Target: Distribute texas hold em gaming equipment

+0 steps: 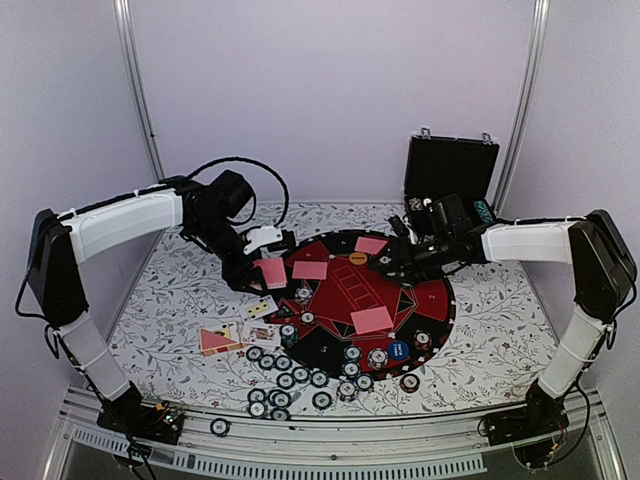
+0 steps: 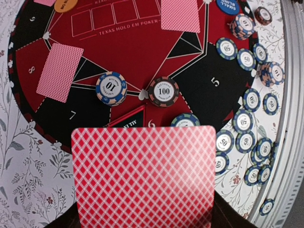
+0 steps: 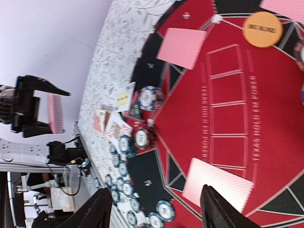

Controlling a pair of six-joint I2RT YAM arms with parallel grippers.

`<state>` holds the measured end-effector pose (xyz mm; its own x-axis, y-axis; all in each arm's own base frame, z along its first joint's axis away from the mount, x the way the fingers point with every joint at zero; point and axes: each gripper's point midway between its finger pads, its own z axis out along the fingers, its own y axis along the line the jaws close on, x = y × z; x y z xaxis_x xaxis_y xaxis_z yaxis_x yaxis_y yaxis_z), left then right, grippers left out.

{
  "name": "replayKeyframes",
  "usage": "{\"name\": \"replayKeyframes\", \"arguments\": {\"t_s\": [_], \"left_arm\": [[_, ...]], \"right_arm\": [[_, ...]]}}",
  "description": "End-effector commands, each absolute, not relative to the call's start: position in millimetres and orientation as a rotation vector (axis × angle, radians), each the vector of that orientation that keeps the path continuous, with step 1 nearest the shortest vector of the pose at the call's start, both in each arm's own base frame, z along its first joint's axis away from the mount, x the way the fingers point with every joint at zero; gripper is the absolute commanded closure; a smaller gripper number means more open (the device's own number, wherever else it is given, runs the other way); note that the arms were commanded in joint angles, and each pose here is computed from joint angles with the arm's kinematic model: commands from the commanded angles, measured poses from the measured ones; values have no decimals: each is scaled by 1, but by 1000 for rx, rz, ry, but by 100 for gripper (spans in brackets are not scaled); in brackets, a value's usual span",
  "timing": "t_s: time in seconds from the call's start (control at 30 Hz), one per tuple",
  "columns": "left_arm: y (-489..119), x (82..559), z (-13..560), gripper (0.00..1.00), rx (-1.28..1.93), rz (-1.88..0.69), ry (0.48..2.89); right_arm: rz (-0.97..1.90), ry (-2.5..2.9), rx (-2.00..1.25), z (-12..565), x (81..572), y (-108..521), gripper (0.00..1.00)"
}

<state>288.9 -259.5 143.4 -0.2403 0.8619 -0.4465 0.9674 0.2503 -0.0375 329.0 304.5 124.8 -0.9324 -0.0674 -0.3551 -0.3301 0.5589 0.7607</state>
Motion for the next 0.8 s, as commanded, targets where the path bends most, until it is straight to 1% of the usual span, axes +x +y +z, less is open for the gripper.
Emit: {"name": "replayKeyframes", "arguments": {"t_s": [0.0,0.2,0.37,0.77], "left_arm": [[-271,290,163,82,1685,-466,2118],[-274,294,165,82,1683,-463,2112],[-276,294,166,82,1680,-466,2110],[-279,294,167,82,1675,-475,2100]], "right_arm": [[1653,2262,-464,190,318,356,28],[1876,2183,-578,211,307,423,26],[1974,2198,-622,204,303,465,26],[2078,2238,-637,180,299,504,25]]}}
